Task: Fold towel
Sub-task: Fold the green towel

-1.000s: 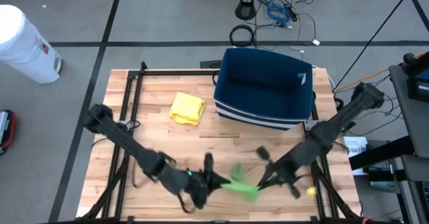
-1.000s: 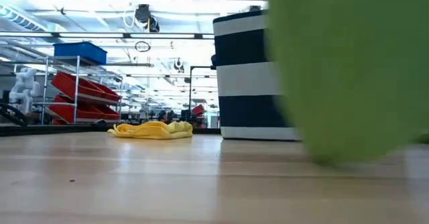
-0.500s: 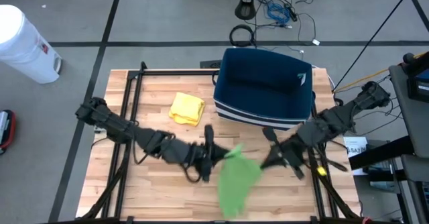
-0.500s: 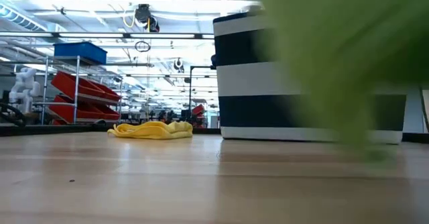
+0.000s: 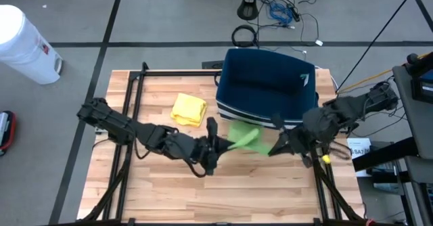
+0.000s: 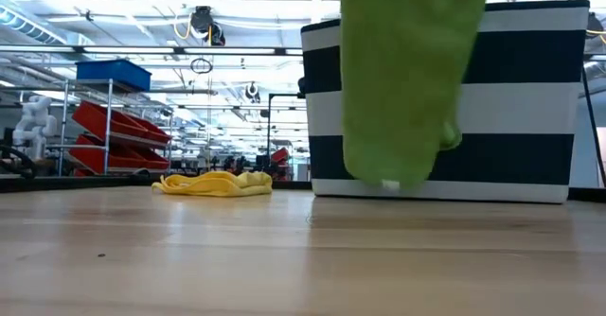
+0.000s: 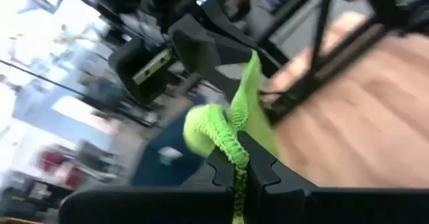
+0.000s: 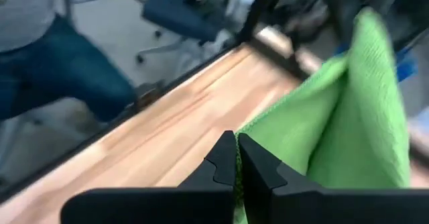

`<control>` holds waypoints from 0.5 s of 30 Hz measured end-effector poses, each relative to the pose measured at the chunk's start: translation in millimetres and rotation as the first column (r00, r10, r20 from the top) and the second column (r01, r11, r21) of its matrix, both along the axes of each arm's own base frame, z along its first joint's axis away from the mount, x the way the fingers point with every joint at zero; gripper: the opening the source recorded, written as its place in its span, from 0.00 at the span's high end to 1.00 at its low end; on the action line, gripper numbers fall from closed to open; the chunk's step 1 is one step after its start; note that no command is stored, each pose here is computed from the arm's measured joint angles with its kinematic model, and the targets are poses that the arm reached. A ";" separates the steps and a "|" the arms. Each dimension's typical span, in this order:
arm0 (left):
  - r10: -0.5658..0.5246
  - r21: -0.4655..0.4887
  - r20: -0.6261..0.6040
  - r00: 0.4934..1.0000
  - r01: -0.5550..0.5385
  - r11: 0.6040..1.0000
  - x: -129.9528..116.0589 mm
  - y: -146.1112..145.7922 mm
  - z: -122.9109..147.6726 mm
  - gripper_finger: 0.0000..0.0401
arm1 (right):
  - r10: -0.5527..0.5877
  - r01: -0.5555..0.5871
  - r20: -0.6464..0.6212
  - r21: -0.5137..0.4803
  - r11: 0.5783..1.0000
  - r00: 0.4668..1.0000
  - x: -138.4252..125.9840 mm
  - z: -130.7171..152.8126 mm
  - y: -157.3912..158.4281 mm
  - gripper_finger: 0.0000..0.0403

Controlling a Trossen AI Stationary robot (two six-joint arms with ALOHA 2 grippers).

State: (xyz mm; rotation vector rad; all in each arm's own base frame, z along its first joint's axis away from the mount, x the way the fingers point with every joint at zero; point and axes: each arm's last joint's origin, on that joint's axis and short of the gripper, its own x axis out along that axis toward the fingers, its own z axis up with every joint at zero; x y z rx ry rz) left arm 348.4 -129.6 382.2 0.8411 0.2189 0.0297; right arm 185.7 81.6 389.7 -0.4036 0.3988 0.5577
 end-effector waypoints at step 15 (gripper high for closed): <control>-0.126 -0.214 -0.287 0.950 0.065 0.975 20.0 -50.5 -79.1 1.00 | 0.199 -0.166 -0.142 0.212 0.963 0.970 26.6 -124.9 38.5 1.00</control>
